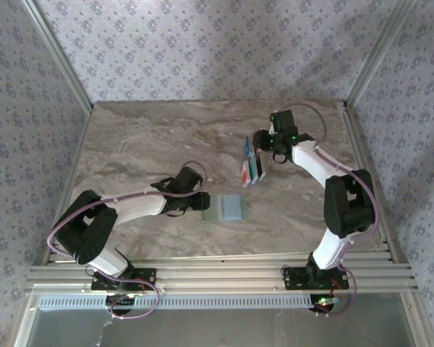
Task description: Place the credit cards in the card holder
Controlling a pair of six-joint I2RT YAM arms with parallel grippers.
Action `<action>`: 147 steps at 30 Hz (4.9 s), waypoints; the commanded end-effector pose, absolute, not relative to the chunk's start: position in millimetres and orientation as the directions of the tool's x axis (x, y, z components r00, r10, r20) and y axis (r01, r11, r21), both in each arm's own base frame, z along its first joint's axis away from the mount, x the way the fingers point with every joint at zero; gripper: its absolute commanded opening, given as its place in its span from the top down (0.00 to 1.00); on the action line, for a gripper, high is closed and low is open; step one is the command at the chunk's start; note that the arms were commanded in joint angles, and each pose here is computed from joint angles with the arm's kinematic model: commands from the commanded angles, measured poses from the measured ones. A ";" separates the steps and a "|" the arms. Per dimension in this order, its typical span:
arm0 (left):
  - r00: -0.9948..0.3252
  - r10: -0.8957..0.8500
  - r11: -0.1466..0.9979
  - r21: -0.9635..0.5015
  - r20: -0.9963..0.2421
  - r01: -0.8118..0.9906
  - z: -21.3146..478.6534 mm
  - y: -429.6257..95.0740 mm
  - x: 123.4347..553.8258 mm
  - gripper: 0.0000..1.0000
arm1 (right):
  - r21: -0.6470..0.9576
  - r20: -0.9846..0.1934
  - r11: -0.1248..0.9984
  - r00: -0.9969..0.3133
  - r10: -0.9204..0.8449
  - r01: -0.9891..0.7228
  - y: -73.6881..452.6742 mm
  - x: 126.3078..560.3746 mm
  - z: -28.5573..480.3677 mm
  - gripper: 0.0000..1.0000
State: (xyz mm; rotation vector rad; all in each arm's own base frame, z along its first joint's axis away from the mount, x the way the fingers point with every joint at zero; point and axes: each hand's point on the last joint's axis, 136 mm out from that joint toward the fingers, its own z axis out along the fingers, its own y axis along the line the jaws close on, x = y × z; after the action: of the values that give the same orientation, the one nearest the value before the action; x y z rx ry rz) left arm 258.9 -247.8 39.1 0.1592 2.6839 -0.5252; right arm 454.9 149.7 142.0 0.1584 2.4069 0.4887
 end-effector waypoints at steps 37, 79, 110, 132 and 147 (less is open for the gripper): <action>-0.921 0.034 0.921 -0.346 -0.388 0.180 29.2 -252.2 258.2 0.50 | 0.329 -0.652 0.944 -0.716 0.249 0.028 130.5 459.3 169.6 0.88; -0.866 0.144 0.946 -0.189 -0.478 0.262 46.3 -254.9 255.8 0.46 | 0.457 -0.740 0.866 -0.627 0.242 -0.204 202.7 261.8 171.4 1.00; -0.862 0.255 0.959 0.001 -0.439 0.283 2.3 -250.9 236.6 0.60 | 0.540 -0.609 0.777 -0.787 0.098 -0.322 215.7 180.4 106.3 1.00; -0.866 0.246 0.958 -0.029 -0.436 0.287 -7.2 -255.2 228.8 0.66 | 0.581 -0.533 0.759 -0.842 0.084 -0.293 250.5 203.4 92.0 1.00; -0.870 0.243 0.956 -0.043 -0.429 0.289 -13.8 -256.2 226.6 0.66 | 0.621 -0.502 0.736 -0.857 0.113 -0.268 254.3 212.5 85.1 1.00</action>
State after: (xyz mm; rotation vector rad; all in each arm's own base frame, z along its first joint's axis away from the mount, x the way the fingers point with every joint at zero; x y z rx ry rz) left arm 253.5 -267.4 20.7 0.3127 2.5563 -0.1887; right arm 208.9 249.3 80.5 -0.1250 2.4259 0.9476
